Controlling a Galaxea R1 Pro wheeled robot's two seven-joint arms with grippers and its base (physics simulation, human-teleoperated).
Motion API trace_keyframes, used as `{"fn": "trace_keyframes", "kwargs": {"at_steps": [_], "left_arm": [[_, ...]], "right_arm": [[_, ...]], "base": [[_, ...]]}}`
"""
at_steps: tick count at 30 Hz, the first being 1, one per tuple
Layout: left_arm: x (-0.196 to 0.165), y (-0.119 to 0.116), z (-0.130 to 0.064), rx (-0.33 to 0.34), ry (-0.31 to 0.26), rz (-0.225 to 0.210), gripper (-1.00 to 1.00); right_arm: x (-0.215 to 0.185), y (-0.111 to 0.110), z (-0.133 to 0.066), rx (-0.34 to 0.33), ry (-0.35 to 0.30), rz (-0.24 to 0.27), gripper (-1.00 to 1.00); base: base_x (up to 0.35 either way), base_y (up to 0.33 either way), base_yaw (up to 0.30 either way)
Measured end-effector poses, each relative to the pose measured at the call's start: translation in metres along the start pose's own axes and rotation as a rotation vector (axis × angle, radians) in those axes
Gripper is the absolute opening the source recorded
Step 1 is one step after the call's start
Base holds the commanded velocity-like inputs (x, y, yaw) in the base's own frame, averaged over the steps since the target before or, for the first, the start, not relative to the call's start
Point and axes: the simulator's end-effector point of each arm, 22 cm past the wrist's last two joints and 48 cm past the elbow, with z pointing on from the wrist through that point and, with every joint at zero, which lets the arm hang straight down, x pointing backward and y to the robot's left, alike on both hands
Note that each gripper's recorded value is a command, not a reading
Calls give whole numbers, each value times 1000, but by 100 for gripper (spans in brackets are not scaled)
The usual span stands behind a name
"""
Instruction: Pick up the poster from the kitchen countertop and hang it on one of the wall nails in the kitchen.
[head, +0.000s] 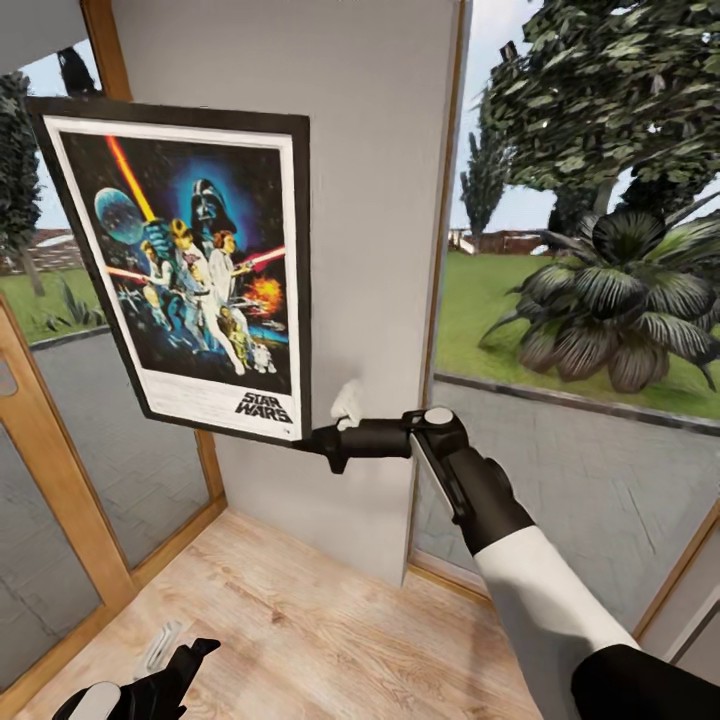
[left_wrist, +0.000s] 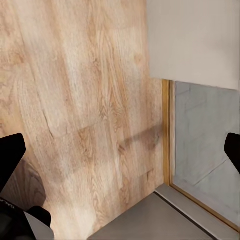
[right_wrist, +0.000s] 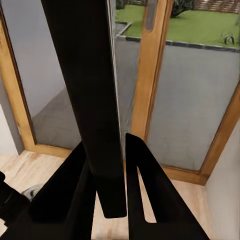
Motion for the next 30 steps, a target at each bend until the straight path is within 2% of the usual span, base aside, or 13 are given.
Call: {"fn": "trace_keyframes", "kwargs": {"at_steps": [4, 10, 15, 24, 30], "left_arm": [[1, 0, -3, -1, 0, 0, 100], [1, 0, -5, -2, 1, 0, 100], [0, 0, -5, -2, 0, 0, 100], [0, 0, -5, -2, 0, 0, 100], [0, 0, -5, -1, 0, 0, 100]], "right_arm": [[0, 5, 2, -6, 12, -2, -100], [6, 4, 2, 0, 60, 85, -100], [-3, -4, -3, 14, 52, 106, -100], [-4, -5, -4, 17, 49, 109, -100], [-27, 1, -11, 27, 10, 46, -100]], "base": [[0, 0, 0], [0, 0, 0], [0, 0, 0], [0, 0, 0], [0, 0, 0]]}}
